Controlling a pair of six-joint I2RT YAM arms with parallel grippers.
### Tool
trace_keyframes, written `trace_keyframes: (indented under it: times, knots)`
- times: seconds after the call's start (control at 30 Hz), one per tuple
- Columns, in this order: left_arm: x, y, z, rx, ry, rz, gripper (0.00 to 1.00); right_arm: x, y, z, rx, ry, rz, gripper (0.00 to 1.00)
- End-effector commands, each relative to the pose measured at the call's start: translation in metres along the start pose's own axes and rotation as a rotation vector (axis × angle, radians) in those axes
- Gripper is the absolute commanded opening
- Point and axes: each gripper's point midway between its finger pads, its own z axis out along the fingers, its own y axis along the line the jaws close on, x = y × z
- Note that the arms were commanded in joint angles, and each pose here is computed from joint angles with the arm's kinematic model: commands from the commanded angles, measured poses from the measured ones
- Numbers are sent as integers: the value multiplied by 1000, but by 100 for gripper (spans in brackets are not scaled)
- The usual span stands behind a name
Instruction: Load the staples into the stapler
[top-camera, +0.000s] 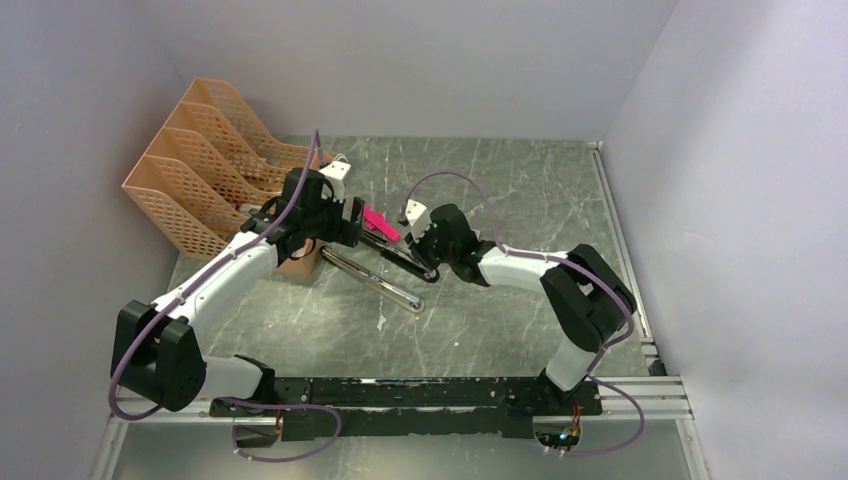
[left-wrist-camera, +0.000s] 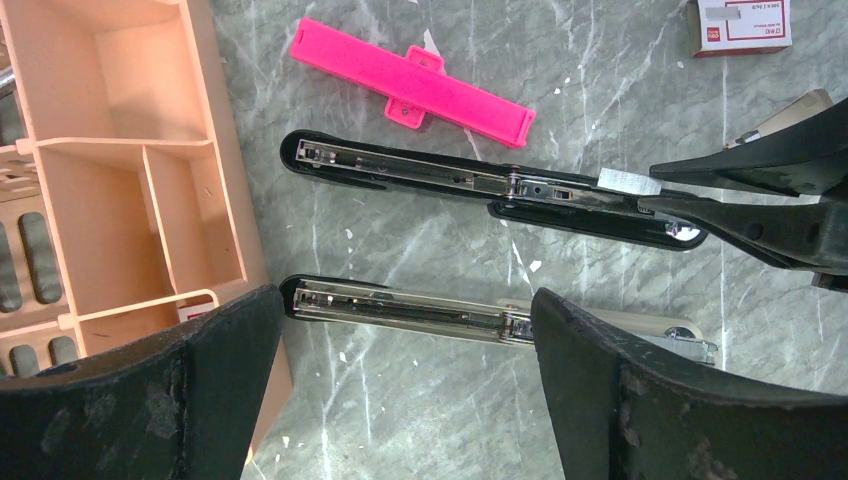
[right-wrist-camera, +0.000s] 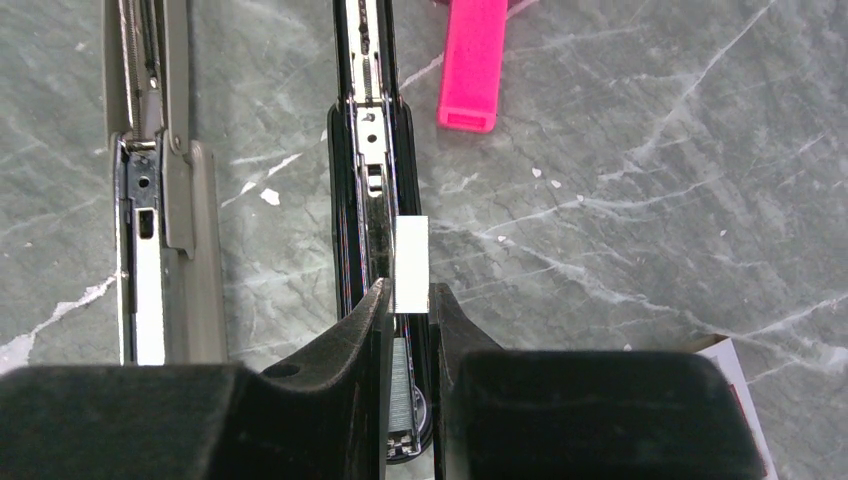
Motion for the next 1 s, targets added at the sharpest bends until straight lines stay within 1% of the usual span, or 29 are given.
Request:
trace_keyframes:
  times: [0.0,0.13,0.43,0.7,0.83,0.97]
  knots:
    - [-11,-3,-3,8,-45,15,97,-26,-2,-9,12,-97,-3,0]
    - [-11,-3,-4,9,-47,16,97,-30,1,-12,-1,-120,-7,0]
    - [-12,-3,-5,10,-50,17,97,-23,14,-8,-76,-91,-11,0]
    - [-11,-3,-4,6,-47,20,97,-15,11,-6,-11,-55,27,0]
    - [-10,-3,-4,6,-44,20,97,-17,17,-8,7,-80,40,0]
    - [-10,-4,-4,8,-45,20,97,-15,18,-6,28,-75,34,0]
